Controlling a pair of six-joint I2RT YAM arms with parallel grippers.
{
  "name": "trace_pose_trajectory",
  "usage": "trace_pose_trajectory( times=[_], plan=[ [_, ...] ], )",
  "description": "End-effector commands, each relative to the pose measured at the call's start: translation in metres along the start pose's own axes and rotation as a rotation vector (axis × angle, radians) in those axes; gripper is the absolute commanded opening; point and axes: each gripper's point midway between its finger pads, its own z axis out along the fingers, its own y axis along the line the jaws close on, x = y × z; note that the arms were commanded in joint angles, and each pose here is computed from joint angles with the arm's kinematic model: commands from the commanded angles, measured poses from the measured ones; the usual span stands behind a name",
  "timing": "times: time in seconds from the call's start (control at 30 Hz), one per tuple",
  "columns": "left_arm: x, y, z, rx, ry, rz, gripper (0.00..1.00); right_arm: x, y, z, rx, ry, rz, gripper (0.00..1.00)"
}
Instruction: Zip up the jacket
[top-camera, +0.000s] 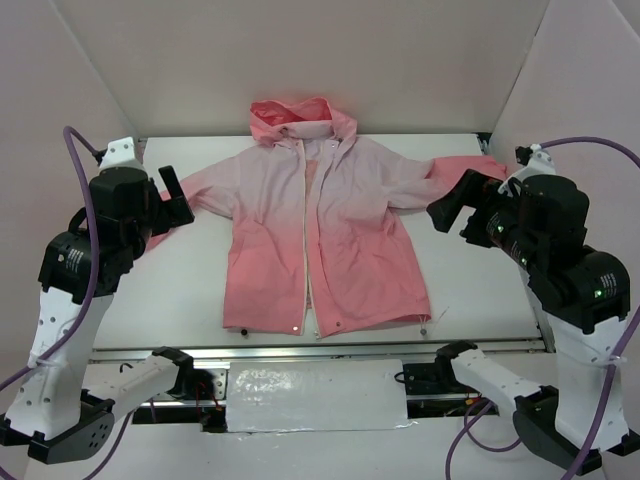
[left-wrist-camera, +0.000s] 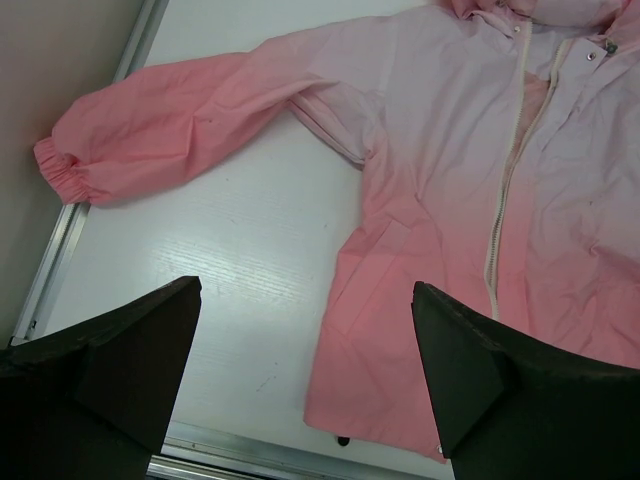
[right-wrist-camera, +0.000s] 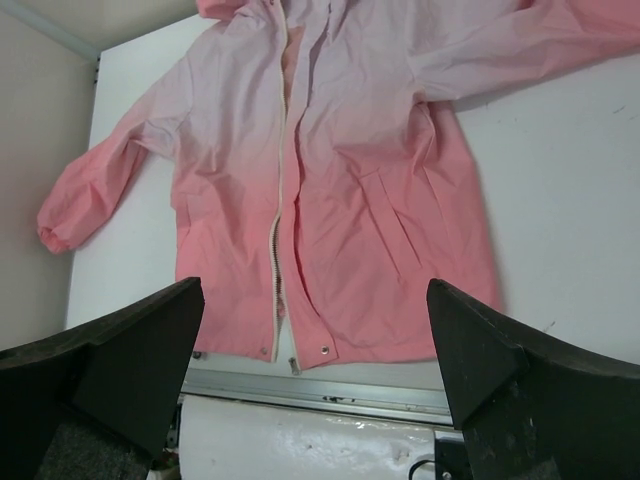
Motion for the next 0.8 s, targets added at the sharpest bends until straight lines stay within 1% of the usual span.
trace_pose_trajectory(
  times=[0.0,0.1,0.13,0.17,0.2,0.23,0.27,0.3,0.37,0.4,0.43,0.47,0.5,0.57,0.63,0.67,0.73,0.77],
  plan=[
    [-0.002,0.000,-0.005,0.018,-0.006,0.029,0.99,0.000,0.000,-0.005,-0.013,-0.022,0.004,1.00],
    [0.002,0.000,-0.005,0.026,-0.001,0.030,0.99,-0.001,0.016,-0.010,-0.124,-0.055,-0.024,1.00],
    [0.006,-0.002,-0.005,0.037,0.008,0.029,0.99,0.007,0.032,-0.017,-0.230,-0.026,-0.041,1.00],
    [0.007,-0.003,-0.004,0.043,0.013,0.028,1.00,0.012,0.038,-0.016,-0.274,-0.003,-0.051,1.00],
    [0.009,-0.005,-0.004,0.053,0.020,0.025,0.99,0.019,0.042,-0.012,-0.294,0.035,-0.049,1.00],
    [0.015,-0.009,-0.002,0.075,0.042,0.026,0.99,0.031,0.049,-0.004,-0.329,0.113,-0.043,1.00],
    [0.018,-0.013,-0.001,0.091,0.052,0.018,0.99,0.041,0.052,0.002,-0.341,0.162,-0.040,1.00],
    [0.022,-0.016,0.000,0.107,0.066,0.016,0.99,0.066,0.061,0.014,-0.366,0.257,-0.034,1.00],
    [0.034,-0.021,0.003,0.133,0.102,0.012,0.99,0.096,0.070,0.034,-0.369,0.344,-0.011,1.00],
    [0.041,-0.021,0.005,0.131,0.124,0.015,0.99,0.131,0.080,0.046,-0.385,0.429,-0.046,0.99],
    [0.044,-0.022,0.006,0.135,0.133,0.009,0.99,0.147,0.084,0.053,-0.375,0.464,-0.061,0.97],
    [0.047,-0.023,0.005,0.146,0.146,0.010,0.99,0.162,0.082,0.063,-0.323,0.480,-0.060,0.96],
    [0.052,-0.023,0.006,0.149,0.162,0.013,0.99,0.192,0.087,0.071,-0.302,0.551,-0.099,0.93],
    [0.058,-0.025,0.004,0.164,0.180,0.005,0.99,0.224,0.084,0.084,-0.247,0.599,-0.110,0.89],
    [0.068,-0.026,0.003,0.182,0.205,-0.004,0.99,0.243,0.094,0.098,-0.273,0.606,-0.099,0.85],
    [0.072,-0.030,0.002,0.204,0.220,-0.009,0.99,0.262,0.084,0.104,-0.249,0.639,-0.088,0.84],
    [0.084,-0.030,0.001,0.218,0.248,-0.020,0.99,0.274,0.087,0.114,-0.265,0.637,-0.072,0.79],
    [0.088,-0.032,0.000,0.232,0.257,-0.024,0.99,0.286,0.081,0.119,-0.252,0.648,-0.078,0.78]
  ],
)
